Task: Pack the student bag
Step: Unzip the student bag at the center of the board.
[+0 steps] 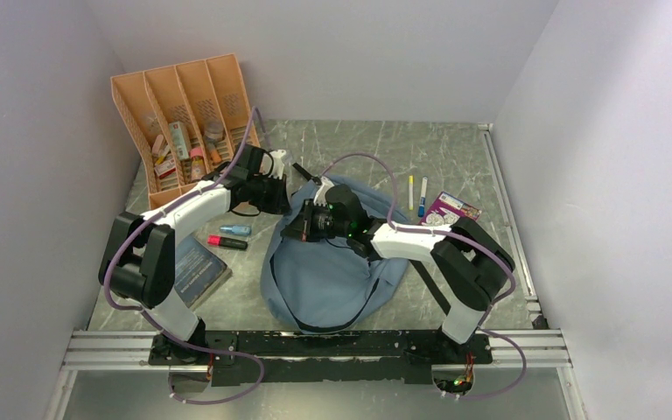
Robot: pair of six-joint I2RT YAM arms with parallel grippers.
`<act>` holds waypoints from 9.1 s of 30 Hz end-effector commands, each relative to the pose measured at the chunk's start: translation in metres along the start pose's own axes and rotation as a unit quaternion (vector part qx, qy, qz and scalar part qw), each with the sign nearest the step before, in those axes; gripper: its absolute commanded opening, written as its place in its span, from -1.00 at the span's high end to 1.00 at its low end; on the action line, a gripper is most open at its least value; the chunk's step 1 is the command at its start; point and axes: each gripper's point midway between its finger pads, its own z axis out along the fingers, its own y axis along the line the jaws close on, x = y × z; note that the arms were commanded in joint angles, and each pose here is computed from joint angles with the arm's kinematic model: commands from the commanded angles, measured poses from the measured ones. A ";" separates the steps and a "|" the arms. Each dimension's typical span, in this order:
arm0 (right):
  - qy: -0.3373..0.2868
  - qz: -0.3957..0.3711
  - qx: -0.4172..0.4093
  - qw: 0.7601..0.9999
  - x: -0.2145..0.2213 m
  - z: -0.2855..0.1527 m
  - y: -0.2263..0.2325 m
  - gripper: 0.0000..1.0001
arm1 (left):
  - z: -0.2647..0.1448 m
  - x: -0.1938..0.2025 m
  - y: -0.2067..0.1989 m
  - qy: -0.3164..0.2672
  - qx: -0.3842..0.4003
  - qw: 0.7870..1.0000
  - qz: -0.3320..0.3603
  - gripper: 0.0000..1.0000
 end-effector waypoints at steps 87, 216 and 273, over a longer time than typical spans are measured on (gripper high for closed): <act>0.177 -0.279 -0.217 0.919 0.092 -0.058 0.061 1.00 | -0.012 -0.088 0.034 -0.081 -0.024 0.993 -0.079 0.21; -0.004 -0.117 0.089 0.989 0.021 -0.109 -0.026 1.00 | -0.085 0.071 -0.052 -0.060 -0.114 0.965 -0.227 -0.65; -0.028 -0.035 0.406 0.913 -0.001 -0.179 -0.134 1.00 | -0.096 0.086 -0.020 -0.079 -0.226 0.958 -0.157 0.90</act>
